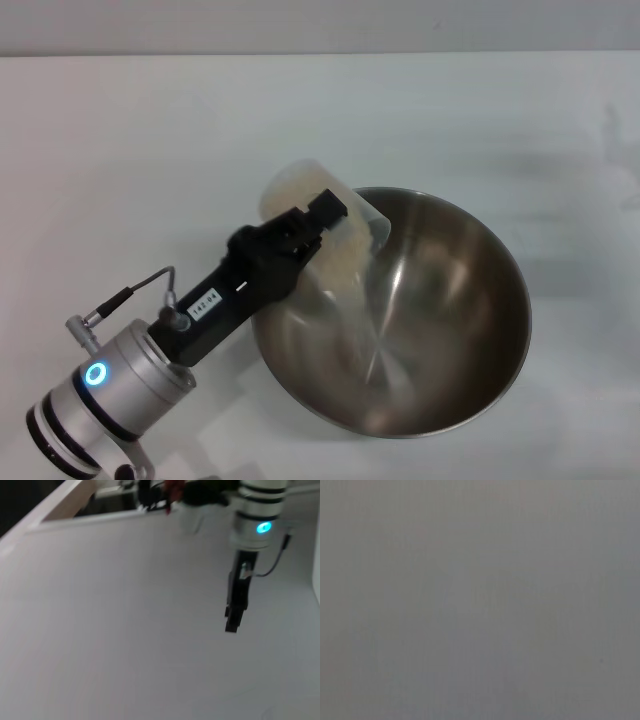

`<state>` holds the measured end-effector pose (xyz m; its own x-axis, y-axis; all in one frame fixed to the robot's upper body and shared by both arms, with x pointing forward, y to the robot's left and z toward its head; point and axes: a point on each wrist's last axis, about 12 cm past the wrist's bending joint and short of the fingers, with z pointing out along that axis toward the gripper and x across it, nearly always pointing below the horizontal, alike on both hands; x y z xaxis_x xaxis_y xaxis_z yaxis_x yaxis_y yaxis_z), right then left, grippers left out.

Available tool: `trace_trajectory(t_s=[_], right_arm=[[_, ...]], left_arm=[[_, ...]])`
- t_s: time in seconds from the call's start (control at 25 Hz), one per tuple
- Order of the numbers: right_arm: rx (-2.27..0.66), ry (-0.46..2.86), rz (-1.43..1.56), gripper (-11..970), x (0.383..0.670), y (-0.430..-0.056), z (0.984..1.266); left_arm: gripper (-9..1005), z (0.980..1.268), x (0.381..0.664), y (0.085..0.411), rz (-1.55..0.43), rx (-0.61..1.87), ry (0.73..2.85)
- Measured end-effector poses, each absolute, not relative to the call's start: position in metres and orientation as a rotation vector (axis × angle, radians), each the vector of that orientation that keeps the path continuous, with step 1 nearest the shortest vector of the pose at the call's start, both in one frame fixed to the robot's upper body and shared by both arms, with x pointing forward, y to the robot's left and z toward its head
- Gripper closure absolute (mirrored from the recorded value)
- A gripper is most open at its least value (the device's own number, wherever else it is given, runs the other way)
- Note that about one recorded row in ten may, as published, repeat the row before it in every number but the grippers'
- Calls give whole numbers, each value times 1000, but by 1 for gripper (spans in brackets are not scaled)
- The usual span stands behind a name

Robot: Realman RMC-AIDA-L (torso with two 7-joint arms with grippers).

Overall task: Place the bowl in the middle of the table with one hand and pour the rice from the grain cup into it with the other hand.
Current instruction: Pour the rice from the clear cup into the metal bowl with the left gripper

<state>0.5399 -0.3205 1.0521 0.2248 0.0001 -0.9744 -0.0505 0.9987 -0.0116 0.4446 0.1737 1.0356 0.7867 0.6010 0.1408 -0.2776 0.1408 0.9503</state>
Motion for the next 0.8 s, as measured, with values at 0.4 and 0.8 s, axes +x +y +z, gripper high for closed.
trace_trajectory(t_s=[0.4, 0.8], right_arm=[[-60, 1370, 20, 486, 545, -325, 1052], [-94, 1375, -20, 486, 546, -326, 1052]], left_arm=[[966, 1031, 445, 167, 865, 1401, 49], [966, 1027, 439, 168, 1051, 1446, -124]])
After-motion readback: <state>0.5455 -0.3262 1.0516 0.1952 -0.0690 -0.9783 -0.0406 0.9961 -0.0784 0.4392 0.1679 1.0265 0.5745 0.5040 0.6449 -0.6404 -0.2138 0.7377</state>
